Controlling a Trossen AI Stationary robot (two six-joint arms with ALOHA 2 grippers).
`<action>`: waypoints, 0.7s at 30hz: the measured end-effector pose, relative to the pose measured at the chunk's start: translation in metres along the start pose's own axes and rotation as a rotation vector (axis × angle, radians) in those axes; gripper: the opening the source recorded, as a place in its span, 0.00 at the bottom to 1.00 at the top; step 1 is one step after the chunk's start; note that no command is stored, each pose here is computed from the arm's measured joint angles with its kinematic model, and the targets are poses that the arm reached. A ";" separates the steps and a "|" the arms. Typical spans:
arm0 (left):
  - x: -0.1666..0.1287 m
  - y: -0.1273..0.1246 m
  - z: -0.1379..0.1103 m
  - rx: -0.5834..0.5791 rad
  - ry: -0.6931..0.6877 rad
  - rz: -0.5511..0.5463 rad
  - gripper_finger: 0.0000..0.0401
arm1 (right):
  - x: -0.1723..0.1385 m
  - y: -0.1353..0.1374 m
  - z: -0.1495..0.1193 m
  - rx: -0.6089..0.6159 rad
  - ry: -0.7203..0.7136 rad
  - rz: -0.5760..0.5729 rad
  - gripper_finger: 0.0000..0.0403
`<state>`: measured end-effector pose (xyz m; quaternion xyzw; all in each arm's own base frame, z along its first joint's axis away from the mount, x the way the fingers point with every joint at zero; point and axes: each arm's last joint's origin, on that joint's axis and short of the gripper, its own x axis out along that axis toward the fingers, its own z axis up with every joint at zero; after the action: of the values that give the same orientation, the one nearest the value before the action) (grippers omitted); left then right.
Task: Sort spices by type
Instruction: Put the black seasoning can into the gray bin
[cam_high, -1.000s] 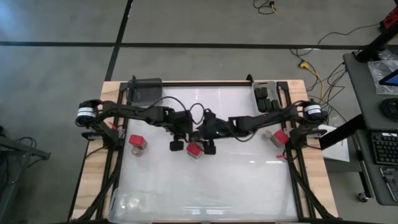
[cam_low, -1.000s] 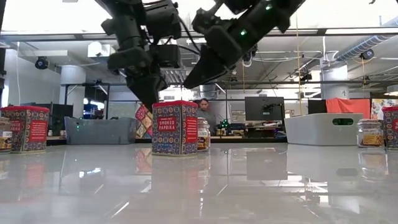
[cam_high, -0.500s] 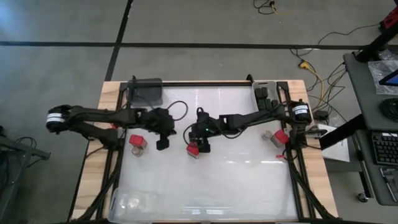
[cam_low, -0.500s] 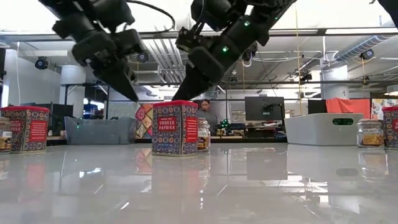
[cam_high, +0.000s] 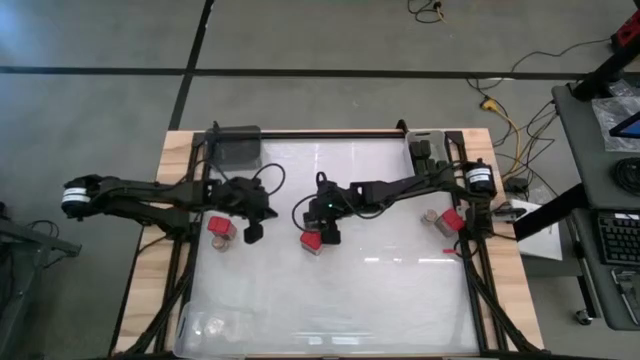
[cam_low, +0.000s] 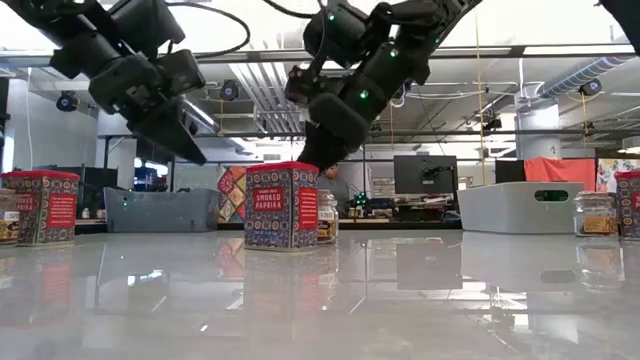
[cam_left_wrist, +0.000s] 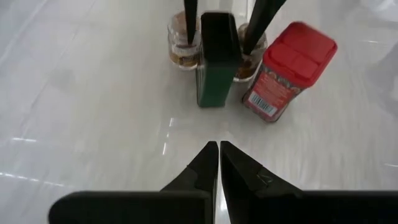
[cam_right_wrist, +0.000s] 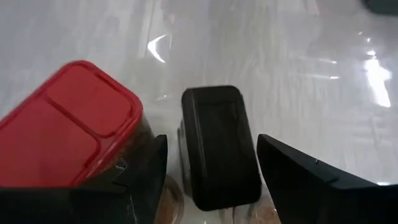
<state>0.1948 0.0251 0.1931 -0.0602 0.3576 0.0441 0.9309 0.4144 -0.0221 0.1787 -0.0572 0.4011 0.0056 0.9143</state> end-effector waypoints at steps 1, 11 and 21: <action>0.000 0.000 -0.002 -0.002 0.005 0.000 0.00 | 0.000 0.000 0.000 -0.003 -0.002 0.000 0.59; 0.004 0.000 -0.001 -0.017 -0.036 -0.003 0.00 | 0.000 -0.003 0.000 -0.005 -0.002 -0.003 0.53; 0.004 -0.001 0.002 -0.028 -0.067 -0.011 0.00 | 0.000 -0.003 0.000 -0.001 -0.004 -0.002 0.37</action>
<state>0.1988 0.0247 0.1917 -0.0734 0.3251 0.0461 0.9417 0.4142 -0.0247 0.1790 -0.0580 0.3990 0.0051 0.9151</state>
